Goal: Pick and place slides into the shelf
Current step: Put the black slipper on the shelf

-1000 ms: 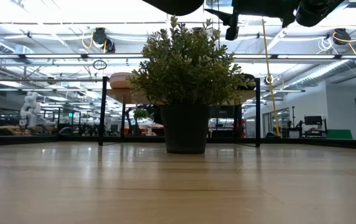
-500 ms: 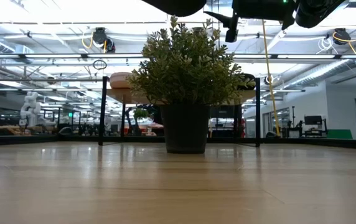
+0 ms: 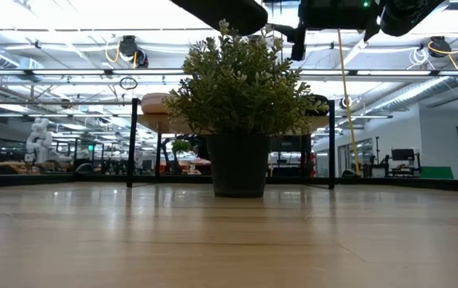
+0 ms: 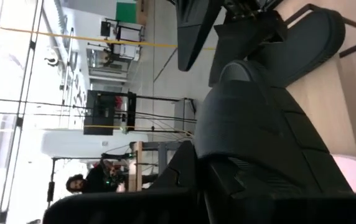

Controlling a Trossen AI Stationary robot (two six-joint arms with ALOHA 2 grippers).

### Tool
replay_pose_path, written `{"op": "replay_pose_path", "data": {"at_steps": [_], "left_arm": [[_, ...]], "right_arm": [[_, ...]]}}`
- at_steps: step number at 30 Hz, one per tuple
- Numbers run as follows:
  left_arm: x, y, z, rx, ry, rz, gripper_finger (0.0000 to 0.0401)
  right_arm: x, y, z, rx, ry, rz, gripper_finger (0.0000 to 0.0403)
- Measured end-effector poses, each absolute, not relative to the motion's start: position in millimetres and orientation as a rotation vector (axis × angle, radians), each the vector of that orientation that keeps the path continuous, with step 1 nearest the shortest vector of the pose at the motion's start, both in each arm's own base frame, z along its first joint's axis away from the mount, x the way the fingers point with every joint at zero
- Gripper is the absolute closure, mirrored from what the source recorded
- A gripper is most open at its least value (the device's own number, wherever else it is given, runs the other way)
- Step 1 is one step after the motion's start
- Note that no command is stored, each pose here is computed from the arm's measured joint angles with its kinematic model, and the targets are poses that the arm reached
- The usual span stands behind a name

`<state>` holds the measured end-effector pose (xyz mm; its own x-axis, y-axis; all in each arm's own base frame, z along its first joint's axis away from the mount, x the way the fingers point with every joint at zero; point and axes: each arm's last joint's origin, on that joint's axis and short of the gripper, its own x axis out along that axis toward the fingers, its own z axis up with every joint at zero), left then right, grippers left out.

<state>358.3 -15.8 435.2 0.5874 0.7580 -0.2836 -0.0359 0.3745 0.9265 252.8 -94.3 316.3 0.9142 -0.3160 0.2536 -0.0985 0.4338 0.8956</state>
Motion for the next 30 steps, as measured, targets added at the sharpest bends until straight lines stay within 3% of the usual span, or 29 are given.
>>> {"op": "replay_pose_path", "data": {"at_steps": [22,30], "left_arm": [[353.6,-14.1,433.5,1.096,0.87,0.663,0.0401],[353.9,-15.3,431.5,1.093,0.866,0.607,0.0401]], "right_arm": [[252.6,-98.8,310.0,1.13,-0.315,-0.114,0.0206],[251.0,-101.8,310.7,1.186,-0.309,-0.079,0.0206]]}}
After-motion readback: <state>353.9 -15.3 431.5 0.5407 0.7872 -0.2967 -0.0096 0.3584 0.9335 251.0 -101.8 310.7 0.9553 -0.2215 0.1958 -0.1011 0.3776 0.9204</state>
